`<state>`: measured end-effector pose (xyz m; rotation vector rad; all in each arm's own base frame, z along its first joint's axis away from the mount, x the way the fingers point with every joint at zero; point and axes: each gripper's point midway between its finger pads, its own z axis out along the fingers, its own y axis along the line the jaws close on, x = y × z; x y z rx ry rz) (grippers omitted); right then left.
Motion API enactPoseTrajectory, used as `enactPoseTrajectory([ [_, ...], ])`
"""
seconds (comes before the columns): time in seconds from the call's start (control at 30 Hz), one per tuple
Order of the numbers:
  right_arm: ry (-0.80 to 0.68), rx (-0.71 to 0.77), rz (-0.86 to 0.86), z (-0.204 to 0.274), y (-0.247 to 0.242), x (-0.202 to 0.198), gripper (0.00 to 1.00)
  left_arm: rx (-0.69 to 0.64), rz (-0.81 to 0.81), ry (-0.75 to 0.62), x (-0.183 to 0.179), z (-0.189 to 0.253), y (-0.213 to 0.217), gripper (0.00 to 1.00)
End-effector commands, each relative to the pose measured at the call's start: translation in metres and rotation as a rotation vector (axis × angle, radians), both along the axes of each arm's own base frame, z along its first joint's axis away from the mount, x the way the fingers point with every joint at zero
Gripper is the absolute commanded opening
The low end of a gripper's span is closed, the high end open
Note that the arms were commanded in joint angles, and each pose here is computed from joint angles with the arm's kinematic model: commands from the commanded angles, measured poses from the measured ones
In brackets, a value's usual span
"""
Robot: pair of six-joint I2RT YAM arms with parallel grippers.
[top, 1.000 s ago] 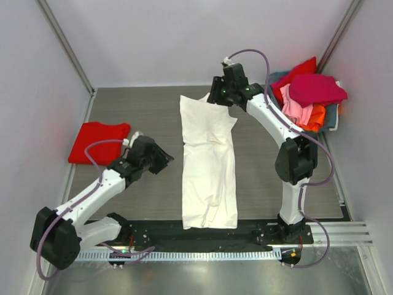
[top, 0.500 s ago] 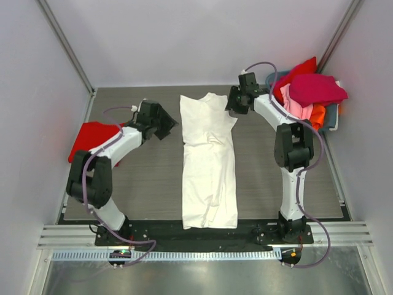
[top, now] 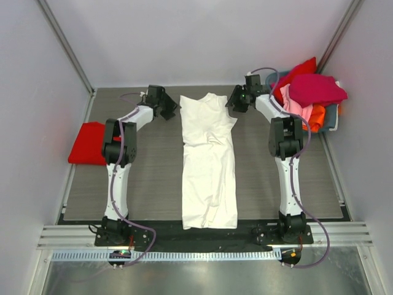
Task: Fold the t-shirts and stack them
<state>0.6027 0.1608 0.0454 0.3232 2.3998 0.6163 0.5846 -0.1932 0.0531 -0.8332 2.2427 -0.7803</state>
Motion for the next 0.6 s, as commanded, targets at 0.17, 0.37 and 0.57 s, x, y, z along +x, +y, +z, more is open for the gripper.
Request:
enactPoseTrajectory([
  [0.17,-0.052,0.176,0.042,0.006,0.020,0.020,0.47,-0.089,-0.081,-0.013,0.018,-0.002,-0.024,0.44],
  [0.37,-0.039,0.220,0.026,-0.008,0.013,0.029,0.15,-0.127,-0.078,0.018,0.040,-0.029,-0.023,0.02],
  [0.57,-0.051,0.259,-0.008,-0.009,0.001,0.044,0.07,-0.188,-0.029,-0.015,0.074,-0.041,-0.011,0.02],
])
